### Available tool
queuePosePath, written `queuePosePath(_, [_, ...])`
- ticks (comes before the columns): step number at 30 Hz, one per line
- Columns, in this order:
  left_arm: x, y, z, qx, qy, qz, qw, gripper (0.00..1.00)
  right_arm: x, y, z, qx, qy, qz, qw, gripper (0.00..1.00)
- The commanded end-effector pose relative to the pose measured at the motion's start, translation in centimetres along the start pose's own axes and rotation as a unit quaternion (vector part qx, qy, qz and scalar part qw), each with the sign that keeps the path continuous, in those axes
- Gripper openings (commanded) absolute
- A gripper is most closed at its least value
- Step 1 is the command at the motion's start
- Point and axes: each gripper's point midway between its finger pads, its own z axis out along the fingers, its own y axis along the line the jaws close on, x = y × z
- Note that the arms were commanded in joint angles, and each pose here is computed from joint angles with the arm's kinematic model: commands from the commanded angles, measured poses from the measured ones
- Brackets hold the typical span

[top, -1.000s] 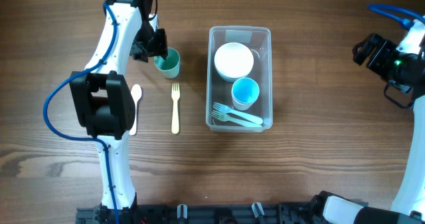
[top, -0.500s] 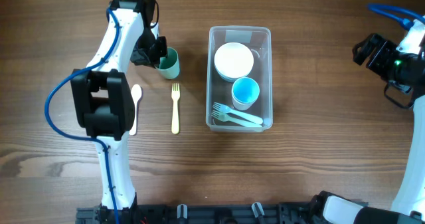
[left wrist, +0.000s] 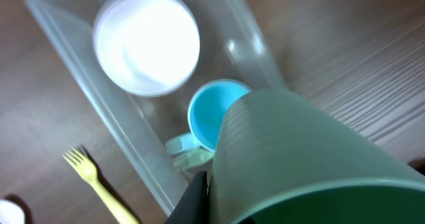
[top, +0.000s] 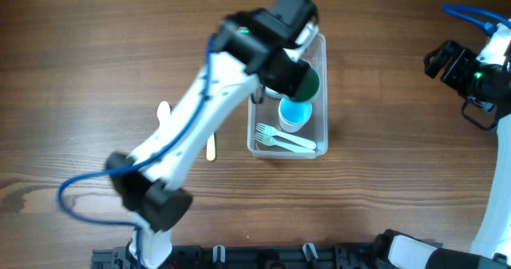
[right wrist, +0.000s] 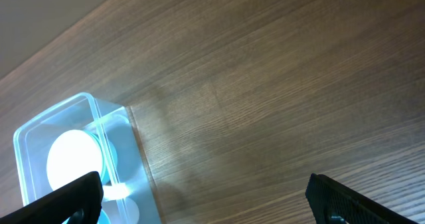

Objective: Pack container
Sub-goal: 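Stack the green cup into the blue cup in the container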

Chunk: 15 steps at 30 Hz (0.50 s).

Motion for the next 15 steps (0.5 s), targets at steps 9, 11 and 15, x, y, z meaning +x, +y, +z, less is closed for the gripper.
queuePosePath(9, [3.0,1.4,10.4,-0.043,0.133,0.007,0.99,0.25,0.1,-0.1,0.3,0.0,0.004,0.007,1.0,1.0])
queuePosePath(11, [3.1,1.6,10.1,-0.048,0.135,0.007,0.99,0.37,0.1,-0.1,0.3,0.0,0.004,0.007,1.0,1.0])
queuePosePath(15, [2.0,2.3,3.9,-0.045,0.078,-0.005,0.996,1.0,0.1,-0.1,0.3,0.0,0.004,0.007,1.0,1.0])
